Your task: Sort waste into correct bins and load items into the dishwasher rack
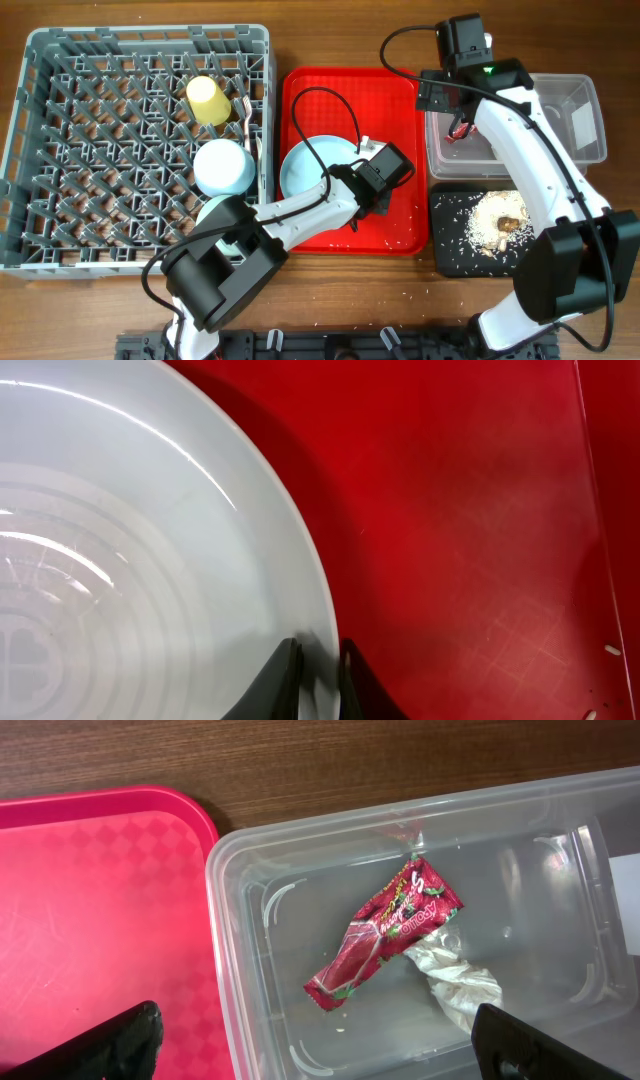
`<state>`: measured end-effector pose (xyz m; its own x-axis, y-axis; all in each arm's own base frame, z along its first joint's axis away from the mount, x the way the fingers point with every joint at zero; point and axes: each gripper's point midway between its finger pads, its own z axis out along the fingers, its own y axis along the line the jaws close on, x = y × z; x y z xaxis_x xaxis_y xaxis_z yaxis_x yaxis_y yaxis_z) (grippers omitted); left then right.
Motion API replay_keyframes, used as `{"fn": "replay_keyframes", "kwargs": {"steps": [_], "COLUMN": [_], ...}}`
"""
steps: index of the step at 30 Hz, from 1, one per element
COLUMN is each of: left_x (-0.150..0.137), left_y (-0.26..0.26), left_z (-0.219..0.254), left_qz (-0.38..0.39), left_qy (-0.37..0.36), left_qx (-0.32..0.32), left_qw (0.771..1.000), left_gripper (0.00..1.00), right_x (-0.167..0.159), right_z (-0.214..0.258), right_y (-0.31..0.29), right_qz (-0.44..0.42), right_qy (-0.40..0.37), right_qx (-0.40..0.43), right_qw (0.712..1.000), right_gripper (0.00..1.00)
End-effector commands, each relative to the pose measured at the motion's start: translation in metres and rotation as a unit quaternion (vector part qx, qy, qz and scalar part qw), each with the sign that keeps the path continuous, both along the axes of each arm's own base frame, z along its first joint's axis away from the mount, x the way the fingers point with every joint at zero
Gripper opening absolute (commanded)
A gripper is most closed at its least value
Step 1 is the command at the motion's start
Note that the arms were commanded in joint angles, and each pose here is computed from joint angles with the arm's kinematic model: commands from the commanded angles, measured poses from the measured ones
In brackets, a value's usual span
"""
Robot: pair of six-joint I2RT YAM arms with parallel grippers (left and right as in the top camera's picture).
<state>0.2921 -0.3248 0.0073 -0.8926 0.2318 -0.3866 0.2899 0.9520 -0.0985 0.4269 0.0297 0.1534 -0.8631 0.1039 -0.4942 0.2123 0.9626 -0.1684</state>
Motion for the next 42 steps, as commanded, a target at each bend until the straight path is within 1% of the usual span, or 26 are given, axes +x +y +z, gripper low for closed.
{"fn": "replay_keyframes", "kwargs": {"steps": [1,3,8,16,25,26,27,28,31,34,36,39,41,42], "left_x": [-0.02,-0.02,-0.02,-0.02,-0.022,-0.023,-0.023,-0.023,-0.021,-0.015,-0.008,0.008,0.016,0.017], "left_y": [0.015,0.015,0.015,0.015,0.017,0.019,0.019,0.019,0.016,0.009,0.003,0.005,0.012,0.017], "left_z": [-0.025,-0.025,-0.025,-0.025,-0.042,-0.043,-0.042,-0.042,-0.034,-0.007,0.026,0.108,0.167,0.19], "left_qz": [0.001,0.001,0.001,0.001,0.001,0.001,0.001,0.001,0.001,0.001,0.003,0.017,0.018,0.017], "left_qy": [0.039,0.039,0.038,0.038,0.048,0.05,0.05,0.05,0.043,0.022,-0.001,-0.056,-0.081,-0.086], "left_qx": [0.026,0.027,0.026,0.026,0.039,0.042,0.042,0.042,0.033,0.006,-0.023,-0.091,-0.159,-0.19], "left_qw": [0.999,0.999,0.999,0.999,0.998,0.998,0.998,0.998,0.999,1.0,1.0,0.994,0.984,0.978], "left_gripper": [0.13,0.13,0.18,0.14,0.17,0.16,0.07,0.04,0.04,0.04,0.04,0.04,0.04,0.04], "right_x": [0.002,0.002,0.002,0.002,0.002,0.002,0.002,0.002,0.002,0.002,0.002,0.002,0.002,0.002], "right_z": [0.006,0.006,0.006,0.006,0.006,0.006,0.006,0.006,0.006,0.006,0.006,0.006,0.006,0.006], "right_y": [-0.003,-0.003,-0.003,-0.004,-0.004,-0.004,-0.004,-0.004,-0.004,-0.004,-0.004,-0.004,-0.004,-0.004], "right_qz": [0.001,0.001,0.001,0.0,0.0,0.0,0.0,0.0,0.0,0.0,0.0,0.0,0.0,0.0], "right_qy": [-0.007,-0.007,-0.007,-0.007,-0.007,-0.007,-0.007,-0.007,-0.007,-0.007,-0.007,-0.007,-0.007,-0.007], "right_qx": [-0.008,-0.008,-0.008,-0.008,-0.008,-0.008,-0.008,-0.008,-0.008,-0.008,-0.008,-0.008,-0.008,-0.008], "right_qw": [1.0,1.0,1.0,1.0,1.0,1.0,1.0,1.0,1.0,1.0,1.0,1.0,1.0,1.0], "right_gripper": [1.0,1.0,1.0,1.0,1.0,1.0,1.0,1.0,1.0,1.0,1.0,1.0,1.0,1.0]}}
